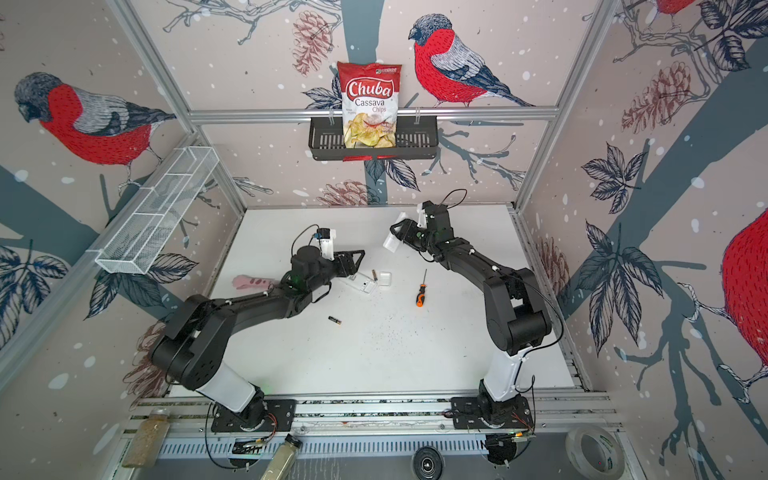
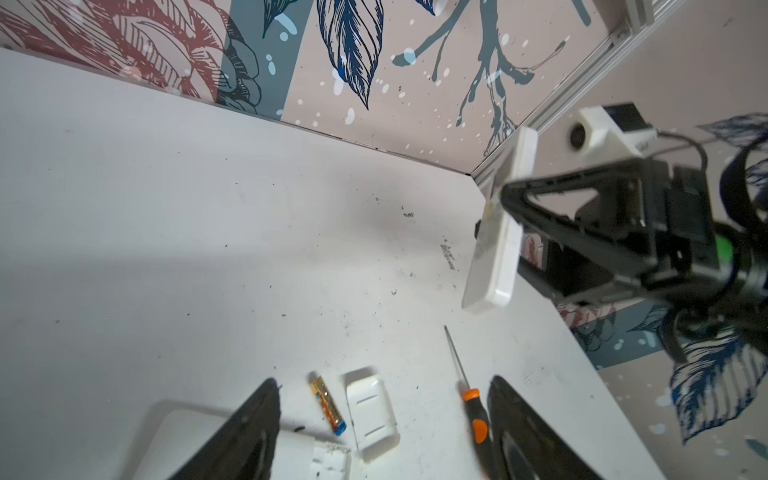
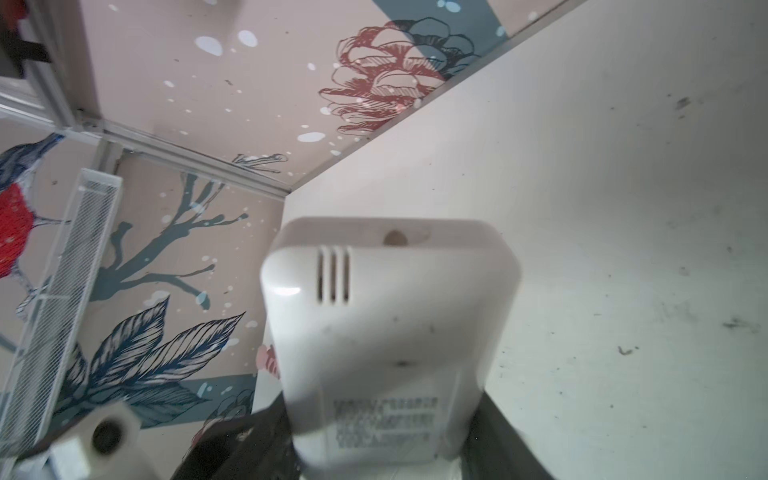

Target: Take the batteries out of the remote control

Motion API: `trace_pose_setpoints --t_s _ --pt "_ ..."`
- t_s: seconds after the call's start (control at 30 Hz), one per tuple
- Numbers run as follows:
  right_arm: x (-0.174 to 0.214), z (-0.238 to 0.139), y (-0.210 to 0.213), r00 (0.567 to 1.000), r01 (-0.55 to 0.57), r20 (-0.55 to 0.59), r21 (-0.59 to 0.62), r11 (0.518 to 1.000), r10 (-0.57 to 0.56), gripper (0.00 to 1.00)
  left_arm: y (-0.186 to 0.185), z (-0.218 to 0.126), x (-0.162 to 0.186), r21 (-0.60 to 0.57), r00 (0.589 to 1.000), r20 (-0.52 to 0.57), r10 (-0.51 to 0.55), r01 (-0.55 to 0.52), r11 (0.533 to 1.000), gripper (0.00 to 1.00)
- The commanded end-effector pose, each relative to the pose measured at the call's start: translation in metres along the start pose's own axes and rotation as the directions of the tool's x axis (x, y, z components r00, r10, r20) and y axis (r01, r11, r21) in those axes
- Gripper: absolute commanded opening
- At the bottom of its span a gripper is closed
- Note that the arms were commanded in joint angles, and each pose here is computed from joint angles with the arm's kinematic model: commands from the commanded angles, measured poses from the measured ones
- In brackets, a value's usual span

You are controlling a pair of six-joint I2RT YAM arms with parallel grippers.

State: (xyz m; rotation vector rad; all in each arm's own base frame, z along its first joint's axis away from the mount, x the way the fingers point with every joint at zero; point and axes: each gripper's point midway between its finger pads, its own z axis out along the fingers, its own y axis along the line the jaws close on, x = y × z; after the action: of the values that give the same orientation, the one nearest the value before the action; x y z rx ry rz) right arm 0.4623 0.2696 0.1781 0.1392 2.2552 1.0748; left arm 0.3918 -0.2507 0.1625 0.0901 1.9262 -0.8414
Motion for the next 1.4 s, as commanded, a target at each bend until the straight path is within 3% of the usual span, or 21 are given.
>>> trace_pose_setpoints --t_s 0.0,0.2,0.33,0.47,0.93,1.37 --pt "0.007 0.009 -0.020 0.998 0.043 -0.041 0.151 0.988 -0.037 0.48 -0.003 -0.008 -0.019 -0.098 0.980 0.173 0.099 -0.083 0.992 0.77" --pt "0.008 0.010 -0.018 0.998 0.057 -0.045 0.191 0.980 -0.049 0.48 -0.017 -0.001 -0.001 -0.087 0.967 0.237 0.094 -0.075 0.993 0.74" --pt "0.012 0.009 -0.016 0.998 0.044 -0.044 0.194 0.980 -0.036 0.49 -0.027 0.009 -0.004 -0.012 0.957 0.286 0.045 -0.043 0.999 0.63" --pt "0.018 0.010 -0.013 0.998 0.047 -0.039 0.198 0.979 -0.040 0.49 -0.038 0.029 0.000 0.016 0.967 0.252 0.041 -0.047 0.999 0.57" --pt "0.020 0.014 0.000 0.999 0.040 -0.025 0.158 0.987 -0.037 0.48 -0.059 0.050 0.019 0.096 0.974 0.228 0.001 -0.024 0.995 0.58" --pt "0.019 0.006 0.012 0.999 0.054 -0.011 0.124 0.991 -0.053 0.47 -0.061 0.074 0.022 0.099 0.977 0.212 0.000 -0.022 0.995 0.41"
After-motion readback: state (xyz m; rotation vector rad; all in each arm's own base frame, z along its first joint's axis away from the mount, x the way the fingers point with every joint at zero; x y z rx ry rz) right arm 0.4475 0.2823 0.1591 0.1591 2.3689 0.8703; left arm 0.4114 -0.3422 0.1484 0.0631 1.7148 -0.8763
